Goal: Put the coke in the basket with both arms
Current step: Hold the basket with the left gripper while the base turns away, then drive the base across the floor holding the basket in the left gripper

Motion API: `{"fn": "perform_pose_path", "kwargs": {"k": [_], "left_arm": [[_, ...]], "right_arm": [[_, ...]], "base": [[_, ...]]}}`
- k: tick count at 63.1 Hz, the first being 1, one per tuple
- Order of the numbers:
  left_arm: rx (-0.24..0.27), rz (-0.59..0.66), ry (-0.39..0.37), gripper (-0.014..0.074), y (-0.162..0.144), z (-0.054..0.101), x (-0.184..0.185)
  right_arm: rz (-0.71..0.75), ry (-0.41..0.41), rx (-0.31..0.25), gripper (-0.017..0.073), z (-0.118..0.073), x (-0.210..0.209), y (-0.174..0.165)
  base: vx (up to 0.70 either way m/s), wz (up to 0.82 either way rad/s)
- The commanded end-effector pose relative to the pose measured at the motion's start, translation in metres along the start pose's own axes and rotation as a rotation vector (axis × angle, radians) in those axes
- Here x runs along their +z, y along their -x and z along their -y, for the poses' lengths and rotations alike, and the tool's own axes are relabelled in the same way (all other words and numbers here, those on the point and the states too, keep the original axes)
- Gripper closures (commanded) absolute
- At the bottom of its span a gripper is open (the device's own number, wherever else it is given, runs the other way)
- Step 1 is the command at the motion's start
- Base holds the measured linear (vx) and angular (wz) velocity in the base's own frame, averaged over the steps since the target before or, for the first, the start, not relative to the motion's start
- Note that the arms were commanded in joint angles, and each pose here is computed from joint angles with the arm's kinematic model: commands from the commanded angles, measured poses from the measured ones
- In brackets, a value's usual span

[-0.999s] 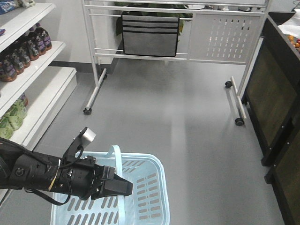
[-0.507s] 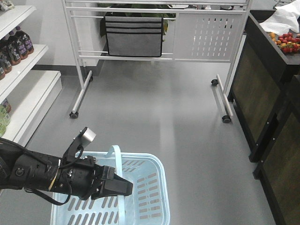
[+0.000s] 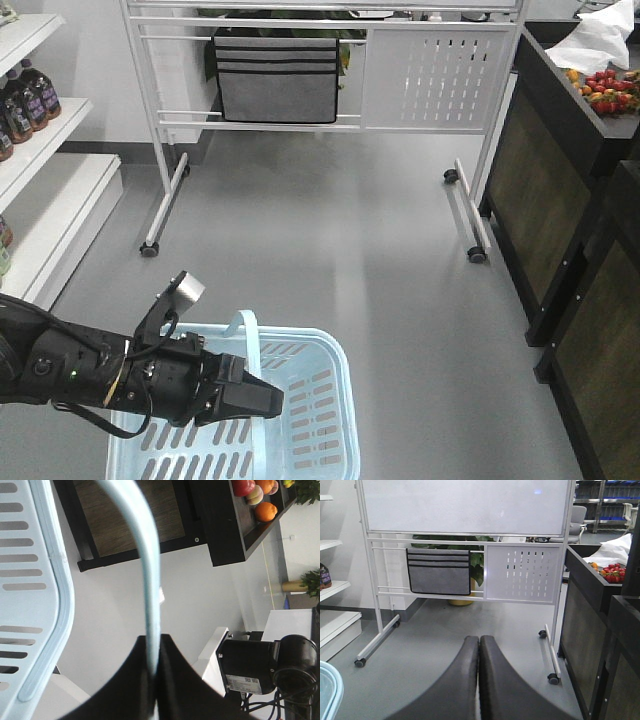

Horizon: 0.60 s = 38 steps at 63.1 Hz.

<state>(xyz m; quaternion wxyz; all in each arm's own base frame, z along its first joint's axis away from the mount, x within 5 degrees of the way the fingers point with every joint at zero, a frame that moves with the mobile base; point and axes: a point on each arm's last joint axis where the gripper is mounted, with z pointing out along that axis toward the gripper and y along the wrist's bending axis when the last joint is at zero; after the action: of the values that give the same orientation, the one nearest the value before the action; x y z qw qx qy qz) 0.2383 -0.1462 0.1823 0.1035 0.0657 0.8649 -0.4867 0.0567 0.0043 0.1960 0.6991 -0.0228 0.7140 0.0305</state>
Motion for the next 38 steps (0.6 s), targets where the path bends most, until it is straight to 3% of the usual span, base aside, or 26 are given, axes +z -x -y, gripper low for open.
{"fn": "perform_pose_path", "kwargs": {"k": [1,38], "left_arm": [[0.025,0.047,-0.085,0.0601,0.0055,0.0208,-0.0071],[0.025,0.047,-0.085,0.0601,0.0055,0.0208,-0.0071]], "right_arm": [[0.068,-0.002,-0.004,0.0569,0.0001,-0.0004,0.001],[0.068,-0.002,-0.004,0.0569,0.0001,-0.0004,0.001]], "base": [[0.03,-0.06],[0.04,-0.05]]}}
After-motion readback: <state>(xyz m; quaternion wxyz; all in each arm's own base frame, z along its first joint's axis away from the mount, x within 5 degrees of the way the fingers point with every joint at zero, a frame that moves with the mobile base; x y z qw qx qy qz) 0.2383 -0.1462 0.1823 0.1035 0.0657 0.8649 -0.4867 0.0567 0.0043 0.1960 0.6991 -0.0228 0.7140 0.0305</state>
